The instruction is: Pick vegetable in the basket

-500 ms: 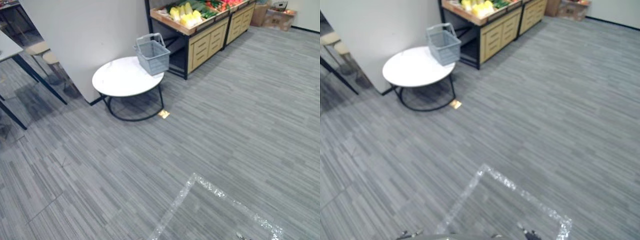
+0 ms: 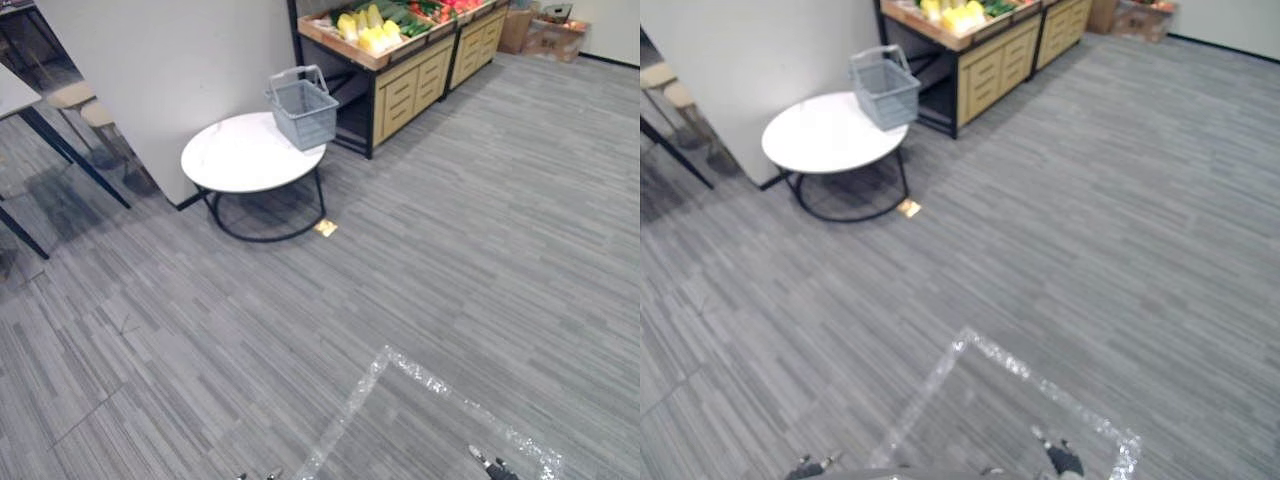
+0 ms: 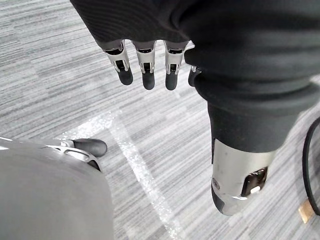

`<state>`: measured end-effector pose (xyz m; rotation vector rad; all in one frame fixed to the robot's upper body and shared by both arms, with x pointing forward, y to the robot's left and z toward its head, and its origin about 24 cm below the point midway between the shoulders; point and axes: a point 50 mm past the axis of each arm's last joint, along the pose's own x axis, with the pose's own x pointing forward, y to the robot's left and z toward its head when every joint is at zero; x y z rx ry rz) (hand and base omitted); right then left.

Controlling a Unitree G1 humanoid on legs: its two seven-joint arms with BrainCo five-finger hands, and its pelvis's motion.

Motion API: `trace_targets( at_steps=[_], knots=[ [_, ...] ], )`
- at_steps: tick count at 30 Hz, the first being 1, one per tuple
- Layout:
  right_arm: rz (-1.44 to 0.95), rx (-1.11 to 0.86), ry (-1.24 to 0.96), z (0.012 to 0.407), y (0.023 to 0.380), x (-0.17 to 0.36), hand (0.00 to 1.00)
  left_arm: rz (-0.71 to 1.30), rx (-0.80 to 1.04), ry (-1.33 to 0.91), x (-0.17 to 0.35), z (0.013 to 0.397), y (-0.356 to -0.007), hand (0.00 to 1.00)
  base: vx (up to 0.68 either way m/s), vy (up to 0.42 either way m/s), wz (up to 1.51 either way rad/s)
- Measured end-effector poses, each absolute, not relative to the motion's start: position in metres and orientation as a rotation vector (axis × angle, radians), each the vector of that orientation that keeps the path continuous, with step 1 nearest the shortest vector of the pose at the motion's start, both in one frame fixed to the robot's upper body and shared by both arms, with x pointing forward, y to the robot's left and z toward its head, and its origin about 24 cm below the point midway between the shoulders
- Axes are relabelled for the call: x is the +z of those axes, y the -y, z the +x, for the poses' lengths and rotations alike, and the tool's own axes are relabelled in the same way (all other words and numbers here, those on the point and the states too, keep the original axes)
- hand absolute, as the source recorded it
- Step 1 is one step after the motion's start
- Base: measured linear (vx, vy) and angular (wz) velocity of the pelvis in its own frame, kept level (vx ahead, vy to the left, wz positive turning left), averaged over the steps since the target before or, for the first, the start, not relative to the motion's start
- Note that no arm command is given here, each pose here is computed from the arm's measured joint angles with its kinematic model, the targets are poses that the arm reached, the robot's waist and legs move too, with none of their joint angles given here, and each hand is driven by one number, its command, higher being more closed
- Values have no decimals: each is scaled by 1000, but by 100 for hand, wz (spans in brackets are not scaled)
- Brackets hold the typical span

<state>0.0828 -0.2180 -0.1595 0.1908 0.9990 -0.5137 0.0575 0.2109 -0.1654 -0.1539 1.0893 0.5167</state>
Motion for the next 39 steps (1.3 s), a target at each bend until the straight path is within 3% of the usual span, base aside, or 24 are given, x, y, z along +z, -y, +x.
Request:
trace_targets(
  at_steps=[27, 33, 39],
  knots=[
    [245, -478, -1037, 75, 217, -163, 0, -118, 457, -1049, -163, 71, -211, 0, 0, 0, 0],
    [246, -462, -984, 100, 215, -158, 0, -121, 451, -995, -158, 94, -209, 0, -40, -13, -5],
    [235, -473, -1015, 91, 216, -161, 0, -158, 474, -906, -150, 112, -213, 0, -9, -68, 21]
  ],
)
